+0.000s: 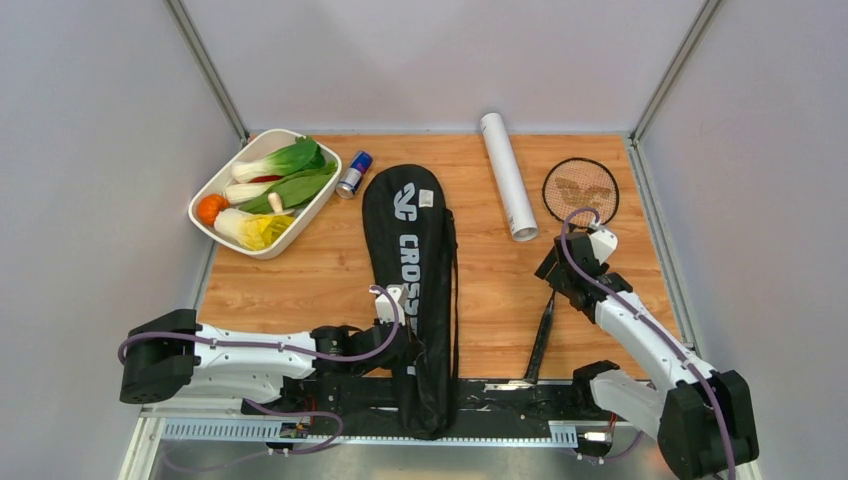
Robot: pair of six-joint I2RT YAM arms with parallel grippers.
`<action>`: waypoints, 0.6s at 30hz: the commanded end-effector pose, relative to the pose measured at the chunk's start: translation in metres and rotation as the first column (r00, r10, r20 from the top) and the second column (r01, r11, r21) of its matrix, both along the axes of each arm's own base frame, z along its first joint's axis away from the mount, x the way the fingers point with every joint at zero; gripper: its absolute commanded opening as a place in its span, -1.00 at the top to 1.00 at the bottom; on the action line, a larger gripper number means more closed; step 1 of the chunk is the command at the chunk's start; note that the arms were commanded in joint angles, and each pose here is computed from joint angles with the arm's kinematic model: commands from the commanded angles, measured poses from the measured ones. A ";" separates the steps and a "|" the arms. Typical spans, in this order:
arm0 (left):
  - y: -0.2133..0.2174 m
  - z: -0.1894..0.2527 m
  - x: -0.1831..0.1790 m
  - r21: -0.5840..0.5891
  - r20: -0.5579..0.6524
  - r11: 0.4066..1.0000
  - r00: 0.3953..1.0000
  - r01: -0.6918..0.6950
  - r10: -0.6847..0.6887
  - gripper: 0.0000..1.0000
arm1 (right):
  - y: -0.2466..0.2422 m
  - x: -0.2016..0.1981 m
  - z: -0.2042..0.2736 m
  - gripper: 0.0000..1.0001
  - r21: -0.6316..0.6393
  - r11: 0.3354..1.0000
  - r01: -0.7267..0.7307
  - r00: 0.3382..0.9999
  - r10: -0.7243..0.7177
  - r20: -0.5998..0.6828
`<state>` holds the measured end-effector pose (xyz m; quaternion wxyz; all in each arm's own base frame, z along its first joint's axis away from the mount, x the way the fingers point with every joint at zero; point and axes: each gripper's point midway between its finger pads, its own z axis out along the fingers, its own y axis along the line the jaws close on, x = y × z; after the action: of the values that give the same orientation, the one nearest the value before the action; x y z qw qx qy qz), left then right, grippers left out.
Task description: Pack up the badminton gear
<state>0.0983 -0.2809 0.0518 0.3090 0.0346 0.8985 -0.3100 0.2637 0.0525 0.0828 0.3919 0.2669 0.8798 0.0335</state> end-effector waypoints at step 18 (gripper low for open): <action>-0.018 0.037 0.027 0.030 0.219 0.988 0.964 0.149 -0.152 1.00 | -0.015 -0.005 -0.065 -0.25 0.052 0.998 -0.042 0.978 0.052 -0.203</action>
<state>0.1169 -0.2751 0.0579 0.3398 0.0850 0.8940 -0.2795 0.2495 0.0340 0.0211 0.2809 0.2570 0.9246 0.0136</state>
